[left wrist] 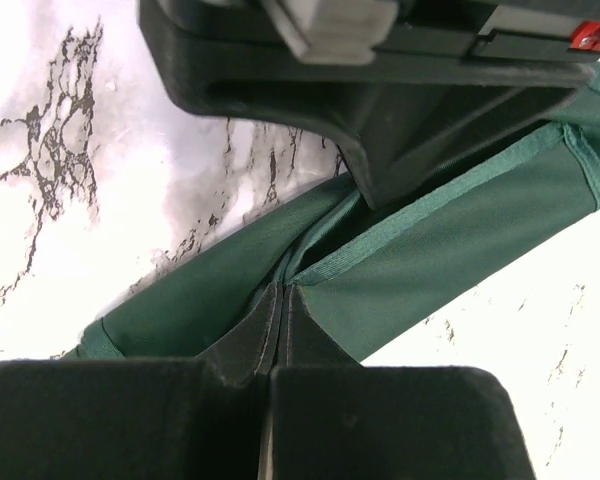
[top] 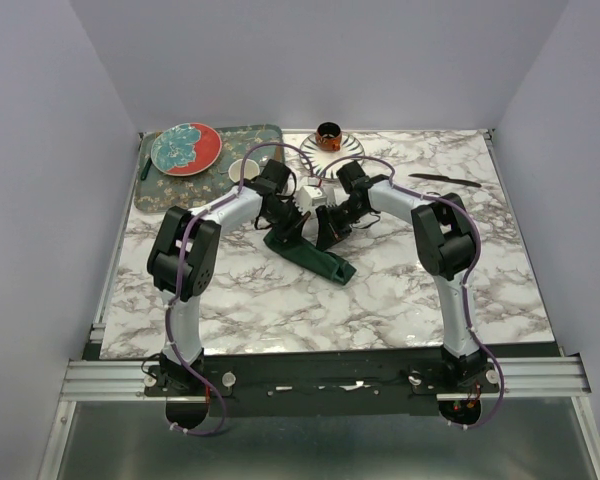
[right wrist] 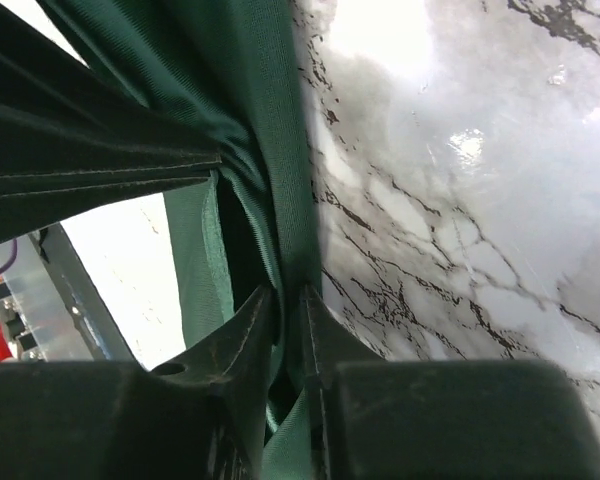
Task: Fold the napkin into a case and place the utensils inside
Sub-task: Stuff the top corner of the smaller-rectangle-folded napkin into the folded napkin.
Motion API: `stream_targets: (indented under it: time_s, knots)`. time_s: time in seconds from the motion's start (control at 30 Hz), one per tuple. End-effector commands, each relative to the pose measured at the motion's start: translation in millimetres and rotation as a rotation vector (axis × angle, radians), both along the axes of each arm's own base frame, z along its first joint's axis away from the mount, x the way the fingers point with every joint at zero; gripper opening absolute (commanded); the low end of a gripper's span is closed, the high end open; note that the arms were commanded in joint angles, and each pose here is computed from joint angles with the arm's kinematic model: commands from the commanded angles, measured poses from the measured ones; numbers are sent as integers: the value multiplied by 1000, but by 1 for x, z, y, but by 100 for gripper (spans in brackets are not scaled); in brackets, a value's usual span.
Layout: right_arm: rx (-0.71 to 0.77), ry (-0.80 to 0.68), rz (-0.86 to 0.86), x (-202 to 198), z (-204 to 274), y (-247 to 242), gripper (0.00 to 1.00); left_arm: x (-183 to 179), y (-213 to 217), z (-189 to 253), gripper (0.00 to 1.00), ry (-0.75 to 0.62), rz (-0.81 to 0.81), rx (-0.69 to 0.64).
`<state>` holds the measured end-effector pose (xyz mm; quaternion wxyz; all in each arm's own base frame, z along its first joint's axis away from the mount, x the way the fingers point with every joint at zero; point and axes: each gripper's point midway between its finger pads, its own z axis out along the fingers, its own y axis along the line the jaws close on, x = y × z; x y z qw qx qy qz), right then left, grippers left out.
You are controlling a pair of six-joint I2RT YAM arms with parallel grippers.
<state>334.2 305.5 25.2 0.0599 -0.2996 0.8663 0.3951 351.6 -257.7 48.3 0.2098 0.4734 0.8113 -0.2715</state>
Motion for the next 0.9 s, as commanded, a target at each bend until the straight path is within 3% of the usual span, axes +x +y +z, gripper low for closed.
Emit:
stream_targets:
  time_s: [0.0, 0.87]
  knots:
    - [-30, 30, -10, -4, -10, -2, 29, 2, -8, 1, 0, 15, -1, -40]
    - [65, 204, -103, -1, 14, 8, 41, -2, -9, -12, 0, -28, -52, 60]
